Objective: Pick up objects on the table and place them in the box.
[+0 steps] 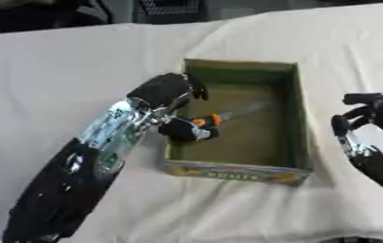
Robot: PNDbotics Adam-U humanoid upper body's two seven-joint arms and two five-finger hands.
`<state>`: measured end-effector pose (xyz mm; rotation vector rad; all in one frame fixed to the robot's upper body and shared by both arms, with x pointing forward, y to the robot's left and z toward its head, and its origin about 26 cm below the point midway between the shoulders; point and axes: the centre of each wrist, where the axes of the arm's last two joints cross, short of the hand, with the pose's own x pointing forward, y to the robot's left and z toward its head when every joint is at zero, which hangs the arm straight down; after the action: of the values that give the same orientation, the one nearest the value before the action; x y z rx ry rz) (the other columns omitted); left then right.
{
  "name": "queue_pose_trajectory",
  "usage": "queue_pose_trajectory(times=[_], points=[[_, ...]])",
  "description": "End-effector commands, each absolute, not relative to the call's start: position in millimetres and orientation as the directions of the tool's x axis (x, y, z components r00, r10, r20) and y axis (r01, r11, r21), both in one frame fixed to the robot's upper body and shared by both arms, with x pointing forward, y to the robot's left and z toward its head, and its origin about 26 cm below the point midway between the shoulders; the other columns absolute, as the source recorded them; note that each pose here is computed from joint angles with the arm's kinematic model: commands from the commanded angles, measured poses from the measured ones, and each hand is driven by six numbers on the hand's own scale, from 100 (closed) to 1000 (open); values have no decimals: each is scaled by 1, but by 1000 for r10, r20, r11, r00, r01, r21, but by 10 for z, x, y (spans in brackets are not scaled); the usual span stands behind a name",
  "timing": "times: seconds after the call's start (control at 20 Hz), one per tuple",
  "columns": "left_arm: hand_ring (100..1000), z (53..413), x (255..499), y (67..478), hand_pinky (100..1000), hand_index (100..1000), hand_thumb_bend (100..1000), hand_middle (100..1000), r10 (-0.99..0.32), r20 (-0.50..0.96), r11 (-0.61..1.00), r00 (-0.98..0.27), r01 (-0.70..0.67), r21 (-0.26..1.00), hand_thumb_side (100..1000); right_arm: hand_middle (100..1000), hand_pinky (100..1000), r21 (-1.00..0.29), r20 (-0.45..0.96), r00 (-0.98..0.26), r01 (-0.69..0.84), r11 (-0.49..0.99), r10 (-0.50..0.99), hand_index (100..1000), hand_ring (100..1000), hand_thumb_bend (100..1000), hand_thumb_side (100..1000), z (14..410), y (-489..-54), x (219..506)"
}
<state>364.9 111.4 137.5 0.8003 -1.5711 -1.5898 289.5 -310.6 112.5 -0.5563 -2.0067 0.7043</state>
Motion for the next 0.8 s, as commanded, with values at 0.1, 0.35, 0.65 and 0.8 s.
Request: queue_pose_trajectory(times=[0.1,0.35,0.65,0.8], points=[[614,1499,3614,1066,615,781,959,671,-835,63,48,-546,41,998,602,679,506,-675,597,-497,113,729,629,782,594,394,666,1175,-3113,2882],[624,1587,3580,1064,624,783,969,683,-831,63,69,-553,10,998,616,679,506,-675,597,-497,113,729,630,782,594,395,666,1175,-3112,2881],[627,1825,3476,1121,626,783,970,685,-816,82,140,-573,-58,988,623,679,506,-675,597,-496,114,729,630,782,594,394,667,1173,-3113,2879],[621,2031,3379,1224,620,781,967,675,-805,102,201,-585,-106,974,611,679,506,-676,597,-494,115,728,632,782,594,394,667,1171,-3117,2878]])
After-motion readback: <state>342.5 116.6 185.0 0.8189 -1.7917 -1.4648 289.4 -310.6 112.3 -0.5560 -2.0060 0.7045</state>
